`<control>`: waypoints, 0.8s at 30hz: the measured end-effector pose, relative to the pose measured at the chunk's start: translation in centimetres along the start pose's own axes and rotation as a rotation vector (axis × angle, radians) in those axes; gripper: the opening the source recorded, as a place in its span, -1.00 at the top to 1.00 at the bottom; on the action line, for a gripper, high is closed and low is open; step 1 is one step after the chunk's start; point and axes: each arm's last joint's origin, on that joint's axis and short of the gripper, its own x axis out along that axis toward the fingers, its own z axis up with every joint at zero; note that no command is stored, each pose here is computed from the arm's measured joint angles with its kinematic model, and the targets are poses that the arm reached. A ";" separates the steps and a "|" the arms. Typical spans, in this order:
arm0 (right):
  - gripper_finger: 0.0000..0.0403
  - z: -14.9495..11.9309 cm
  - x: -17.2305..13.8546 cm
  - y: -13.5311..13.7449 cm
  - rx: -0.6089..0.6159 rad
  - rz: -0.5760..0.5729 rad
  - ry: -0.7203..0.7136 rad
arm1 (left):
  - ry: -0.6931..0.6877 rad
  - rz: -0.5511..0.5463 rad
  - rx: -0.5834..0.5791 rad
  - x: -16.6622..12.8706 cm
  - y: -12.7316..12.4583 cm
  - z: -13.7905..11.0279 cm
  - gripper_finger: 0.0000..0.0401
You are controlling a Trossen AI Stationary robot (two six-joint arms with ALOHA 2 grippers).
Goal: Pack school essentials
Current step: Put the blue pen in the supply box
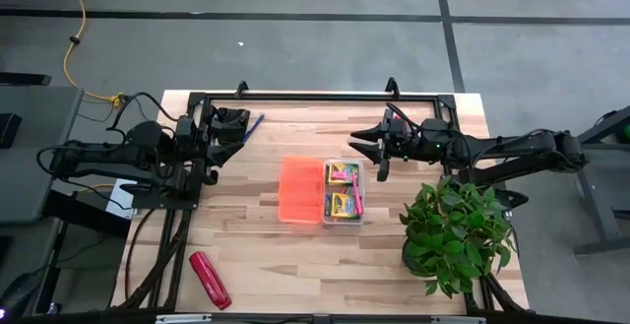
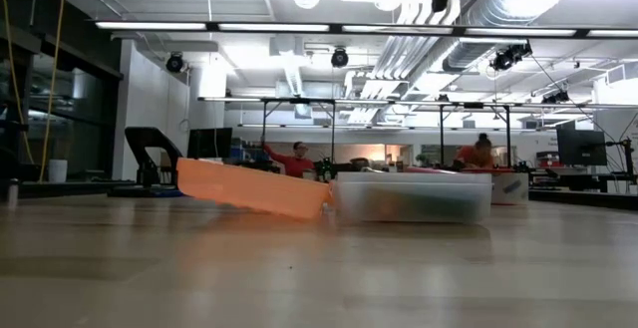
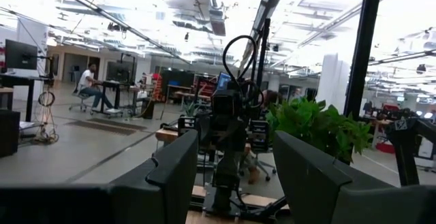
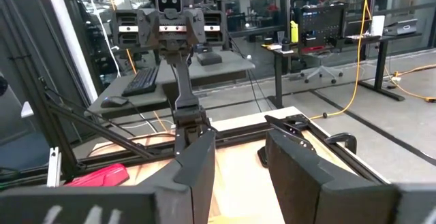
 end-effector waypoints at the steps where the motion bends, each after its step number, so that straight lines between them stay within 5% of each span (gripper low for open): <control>1: 0.41 0.0 0.0 0.0 0.000 0.001 0.000 | 0.000 0.000 0.000 0.0 0.0 0.0 0.10; 11: 0.96 -0.3 0.0 0.2 0.006 0.051 0.031 | -0.003 0.019 -0.030 0.0 0.1 0.0 0.10; 15: 0.97 -0.4 0.0 0.1 0.007 0.041 0.048 | 0.007 0.261 -0.155 0.7 0.7 -0.1 0.10; 24: 1.00 -0.5 0.0 0.1 0.012 0.040 0.057 | 0.507 0.630 0.021 7.2 4.5 0.8 0.30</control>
